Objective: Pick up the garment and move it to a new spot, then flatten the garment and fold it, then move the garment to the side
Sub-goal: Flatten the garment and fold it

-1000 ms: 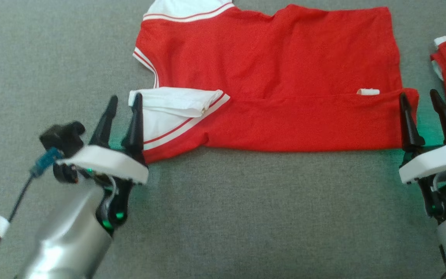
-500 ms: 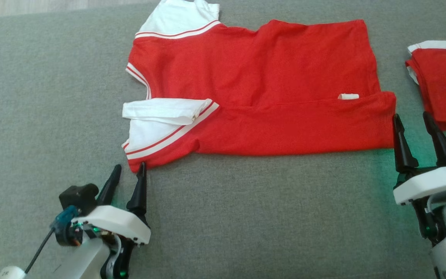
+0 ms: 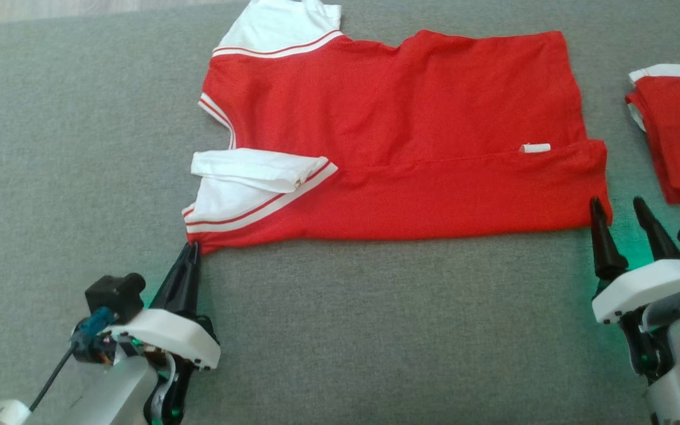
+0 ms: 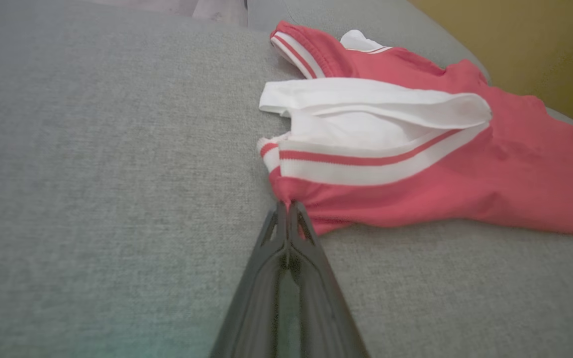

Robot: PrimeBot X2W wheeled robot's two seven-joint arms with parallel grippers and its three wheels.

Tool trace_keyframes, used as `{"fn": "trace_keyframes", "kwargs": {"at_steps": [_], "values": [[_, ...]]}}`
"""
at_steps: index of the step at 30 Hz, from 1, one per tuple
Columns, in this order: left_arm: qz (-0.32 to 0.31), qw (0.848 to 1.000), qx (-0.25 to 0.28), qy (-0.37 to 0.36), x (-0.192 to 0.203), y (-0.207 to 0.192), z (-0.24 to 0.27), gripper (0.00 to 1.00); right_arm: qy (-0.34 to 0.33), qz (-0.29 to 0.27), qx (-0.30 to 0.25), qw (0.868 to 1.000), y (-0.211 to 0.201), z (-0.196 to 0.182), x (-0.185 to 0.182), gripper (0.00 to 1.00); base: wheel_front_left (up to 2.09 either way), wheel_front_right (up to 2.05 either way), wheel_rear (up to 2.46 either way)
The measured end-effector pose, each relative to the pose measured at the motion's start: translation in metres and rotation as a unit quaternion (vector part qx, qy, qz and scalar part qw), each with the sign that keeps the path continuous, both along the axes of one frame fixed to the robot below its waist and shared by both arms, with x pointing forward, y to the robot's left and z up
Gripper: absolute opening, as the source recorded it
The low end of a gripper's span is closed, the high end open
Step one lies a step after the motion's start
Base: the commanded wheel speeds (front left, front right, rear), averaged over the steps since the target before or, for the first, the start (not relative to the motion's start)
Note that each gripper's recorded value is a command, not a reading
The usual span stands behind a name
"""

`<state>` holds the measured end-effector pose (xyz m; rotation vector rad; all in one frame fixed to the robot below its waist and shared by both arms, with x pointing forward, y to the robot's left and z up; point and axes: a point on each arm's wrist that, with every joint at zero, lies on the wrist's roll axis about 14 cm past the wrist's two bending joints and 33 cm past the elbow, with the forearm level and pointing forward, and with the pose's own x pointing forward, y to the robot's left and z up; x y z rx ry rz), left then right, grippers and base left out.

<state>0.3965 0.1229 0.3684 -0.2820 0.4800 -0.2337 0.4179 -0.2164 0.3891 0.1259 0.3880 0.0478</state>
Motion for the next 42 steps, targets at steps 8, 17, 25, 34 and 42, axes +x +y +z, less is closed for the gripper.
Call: {"fn": "trace_keyframes", "kwargs": {"at_steps": [8,17,25,34,42], "values": [[0.005,1.000,0.005,-0.019,0.002,0.008,0.009,0.00,0.077,0.000,0.004,0.997,0.004,-0.030,-0.009,0.01,0.00,0.00,0.00],[0.012,0.999,0.007,-0.045,-0.005,0.011,0.028,0.00,0.080,0.014,0.017,0.997,0.012,-0.021,-0.012,0.00,0.00,0.00,0.00],[0.037,0.998,0.001,-0.046,-0.042,0.015,0.035,0.00,0.087,0.025,0.007,0.996,0.003,-0.010,-0.037,0.00,0.00,0.00,0.00],[0.063,0.998,-0.010,-0.021,-0.089,0.013,0.030,0.00,0.122,0.014,-0.001,0.992,-0.014,-0.011,-0.088,0.00,0.00,0.00,0.00],[0.050,0.998,-0.025,0.036,-0.114,-0.004,0.016,0.00,0.139,0.004,-0.004,0.990,-0.022,-0.010,-0.100,0.00,0.00,0.00,0.00]]}}
